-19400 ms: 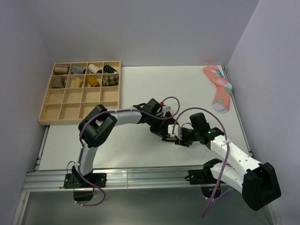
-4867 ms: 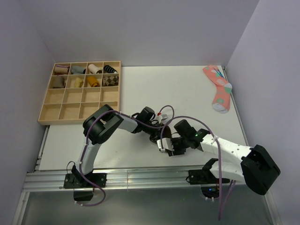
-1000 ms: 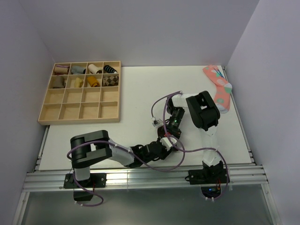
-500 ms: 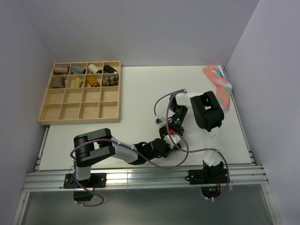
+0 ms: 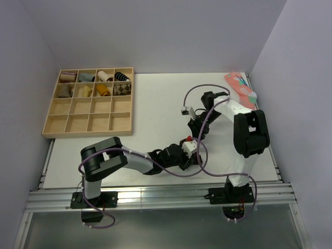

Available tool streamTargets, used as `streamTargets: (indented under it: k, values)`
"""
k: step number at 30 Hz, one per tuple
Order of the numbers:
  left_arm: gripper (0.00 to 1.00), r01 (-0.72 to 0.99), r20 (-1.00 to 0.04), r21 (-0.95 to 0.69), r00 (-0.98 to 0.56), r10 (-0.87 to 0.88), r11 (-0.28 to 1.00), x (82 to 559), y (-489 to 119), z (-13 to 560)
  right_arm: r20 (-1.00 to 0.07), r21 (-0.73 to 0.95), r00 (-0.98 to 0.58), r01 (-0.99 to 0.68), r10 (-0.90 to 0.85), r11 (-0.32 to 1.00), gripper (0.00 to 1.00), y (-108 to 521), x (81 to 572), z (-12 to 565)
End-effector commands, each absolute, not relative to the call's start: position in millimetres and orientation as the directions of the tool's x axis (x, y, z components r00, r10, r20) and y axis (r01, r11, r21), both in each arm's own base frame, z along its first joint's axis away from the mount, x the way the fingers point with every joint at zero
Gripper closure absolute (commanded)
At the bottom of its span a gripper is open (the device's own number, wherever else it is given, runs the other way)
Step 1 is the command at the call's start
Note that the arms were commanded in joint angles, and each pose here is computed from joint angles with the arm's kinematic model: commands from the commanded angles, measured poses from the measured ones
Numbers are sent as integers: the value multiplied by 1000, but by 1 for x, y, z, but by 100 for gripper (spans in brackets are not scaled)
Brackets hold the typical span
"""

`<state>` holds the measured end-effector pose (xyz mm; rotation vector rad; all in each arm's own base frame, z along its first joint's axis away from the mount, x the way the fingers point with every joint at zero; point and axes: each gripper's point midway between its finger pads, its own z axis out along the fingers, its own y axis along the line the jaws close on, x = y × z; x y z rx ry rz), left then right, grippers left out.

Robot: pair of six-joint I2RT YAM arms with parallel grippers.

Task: Roll the socks
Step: Roll the sock at the center of the board.

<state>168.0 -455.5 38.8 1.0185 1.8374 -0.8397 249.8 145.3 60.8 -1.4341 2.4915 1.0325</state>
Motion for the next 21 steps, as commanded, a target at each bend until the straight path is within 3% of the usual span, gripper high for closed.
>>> streamTargets:
  k: [1,6,10,21]
  values:
    - [100,871,-743,-250,-452,493,422,136,-422,-21,-501,416,-585,-809,-638,415,48,144,278,80]
    - [100,835,-708,-347,-532,465,427,139,-417,-17,-575,361,-589,-806,-568,469,47,131,288,90]
    - [100,798,-668,-433,-596,444,419,141,-412,-11,-625,321,-536,-839,-567,440,47,123,281,93]
    - [100,672,-495,-645,-730,470,364,134,-411,-1,-724,111,-208,-976,-658,187,41,119,228,93]
